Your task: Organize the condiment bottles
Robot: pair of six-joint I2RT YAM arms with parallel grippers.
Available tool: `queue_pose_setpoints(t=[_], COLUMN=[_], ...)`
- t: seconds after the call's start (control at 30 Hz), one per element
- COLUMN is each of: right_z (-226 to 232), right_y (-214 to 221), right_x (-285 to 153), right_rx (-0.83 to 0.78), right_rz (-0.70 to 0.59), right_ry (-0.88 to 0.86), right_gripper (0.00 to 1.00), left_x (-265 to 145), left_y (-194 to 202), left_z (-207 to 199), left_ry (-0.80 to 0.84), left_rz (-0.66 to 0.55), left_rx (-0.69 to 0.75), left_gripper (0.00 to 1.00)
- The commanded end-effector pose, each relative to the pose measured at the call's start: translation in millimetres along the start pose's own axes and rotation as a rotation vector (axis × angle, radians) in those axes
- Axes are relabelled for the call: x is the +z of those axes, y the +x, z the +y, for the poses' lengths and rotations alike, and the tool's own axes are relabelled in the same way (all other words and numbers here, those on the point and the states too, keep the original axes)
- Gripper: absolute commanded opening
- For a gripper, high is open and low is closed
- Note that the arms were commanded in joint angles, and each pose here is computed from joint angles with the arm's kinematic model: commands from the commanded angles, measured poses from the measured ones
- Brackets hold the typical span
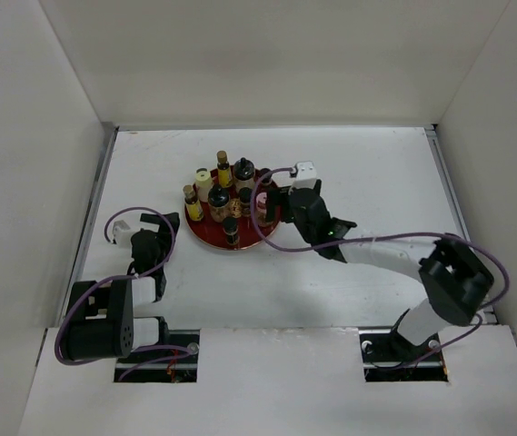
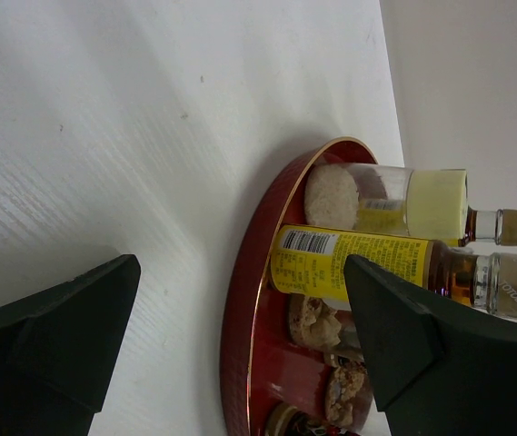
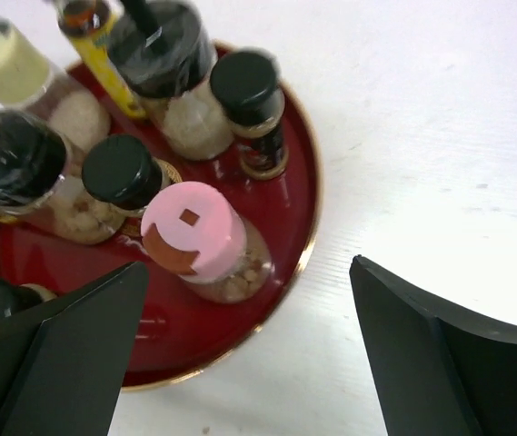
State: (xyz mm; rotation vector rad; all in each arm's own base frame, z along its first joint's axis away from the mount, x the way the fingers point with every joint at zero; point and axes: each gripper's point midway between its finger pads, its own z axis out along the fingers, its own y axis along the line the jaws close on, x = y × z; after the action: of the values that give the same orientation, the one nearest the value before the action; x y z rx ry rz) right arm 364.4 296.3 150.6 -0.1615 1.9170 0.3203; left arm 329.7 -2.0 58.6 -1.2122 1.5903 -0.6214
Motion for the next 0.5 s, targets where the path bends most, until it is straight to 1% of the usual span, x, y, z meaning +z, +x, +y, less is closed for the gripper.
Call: queue_pose_setpoints(t=[0.0, 0.1, 0.23, 0.33, 0.47], right_z=[-28.3, -70.6, -107.5, -116.7, -116.7], right_y=[-54.9, -48.4, -19.0, -3.9, -4.7], right_x=[-29.1, -37.8, -34.2, -23.6, -20.6], right_rx=[0.1, 0.108, 0.162, 0.196, 0.187], right_rz=[-0.175, -0.183, -0.145, -0.106, -0.11], right_ry=[0.088, 0.207, 0.295, 0.326, 0.328], right_gripper=[1.0, 1.0, 1.0, 1.0, 1.0], left_x=[4.6, 5.1, 4.5, 4.9, 5.4], left_y=[-5.2, -5.2, -9.3, -16.0, -27.1], left_z=[-24.9, -23.5, -22.1, -16.4, -5.5], left_ry=[0.071, 0.064, 0.061, 0.042, 0.008], left_rz=[-0.013, -0.011, -0.021, -0.038, -0.067], left_rx=[0.0, 0.002, 0.002, -0.002, -0.015], left_gripper=[1.0, 1.0, 1.0, 1.0, 1.0])
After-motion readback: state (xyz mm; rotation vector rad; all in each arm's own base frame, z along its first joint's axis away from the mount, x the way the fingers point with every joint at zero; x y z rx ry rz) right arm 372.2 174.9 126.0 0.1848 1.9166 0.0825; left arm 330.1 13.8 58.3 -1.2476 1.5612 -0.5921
